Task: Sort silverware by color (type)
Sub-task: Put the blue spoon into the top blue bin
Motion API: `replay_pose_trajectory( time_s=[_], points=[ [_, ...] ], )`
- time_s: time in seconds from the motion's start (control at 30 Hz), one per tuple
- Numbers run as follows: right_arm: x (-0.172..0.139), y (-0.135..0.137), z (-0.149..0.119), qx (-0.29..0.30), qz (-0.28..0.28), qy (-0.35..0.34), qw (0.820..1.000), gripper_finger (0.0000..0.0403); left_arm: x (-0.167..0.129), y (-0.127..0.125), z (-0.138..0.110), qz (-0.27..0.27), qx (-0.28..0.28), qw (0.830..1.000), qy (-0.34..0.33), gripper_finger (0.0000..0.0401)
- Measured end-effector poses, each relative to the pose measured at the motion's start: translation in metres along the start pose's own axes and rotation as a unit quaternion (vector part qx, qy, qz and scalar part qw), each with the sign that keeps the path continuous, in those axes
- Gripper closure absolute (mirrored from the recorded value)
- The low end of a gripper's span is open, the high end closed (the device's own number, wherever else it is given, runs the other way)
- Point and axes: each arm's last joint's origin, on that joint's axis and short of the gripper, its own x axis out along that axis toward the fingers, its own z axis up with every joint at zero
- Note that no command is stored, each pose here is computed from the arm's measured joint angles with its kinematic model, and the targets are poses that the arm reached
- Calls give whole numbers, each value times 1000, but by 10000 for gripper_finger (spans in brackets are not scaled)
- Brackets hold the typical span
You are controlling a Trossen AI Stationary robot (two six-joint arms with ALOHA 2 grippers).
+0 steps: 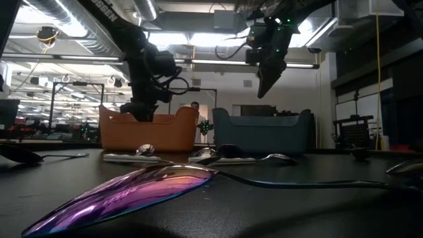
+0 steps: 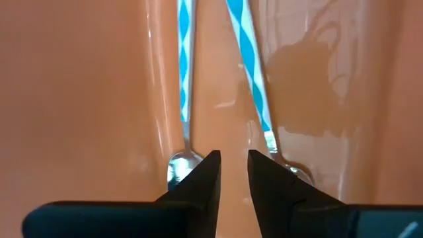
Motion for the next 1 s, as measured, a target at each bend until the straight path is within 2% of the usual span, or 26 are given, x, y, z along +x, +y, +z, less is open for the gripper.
replay_pose_trajectory(
  time_s=[0.23,0.5,0.63,0.77,1.0],
  points=[
    [-6,5,-6,4,17,27,999,237,-20,-2,4,21,-1,999,-24,331],
    [-41,13,-9,17,-6,-11,1000,237,-60,-8,7,52,-64,994,-76,331],
    [-62,22,-12,26,0,-37,999,237,-79,-15,10,66,-104,987,-100,331],
    [-78,38,-11,13,12,-52,999,237,-98,-24,13,79,-158,976,-126,331],
    [-90,81,3,-45,39,-63,996,237,-122,-44,22,52,-267,945,-180,331]
  ],
)
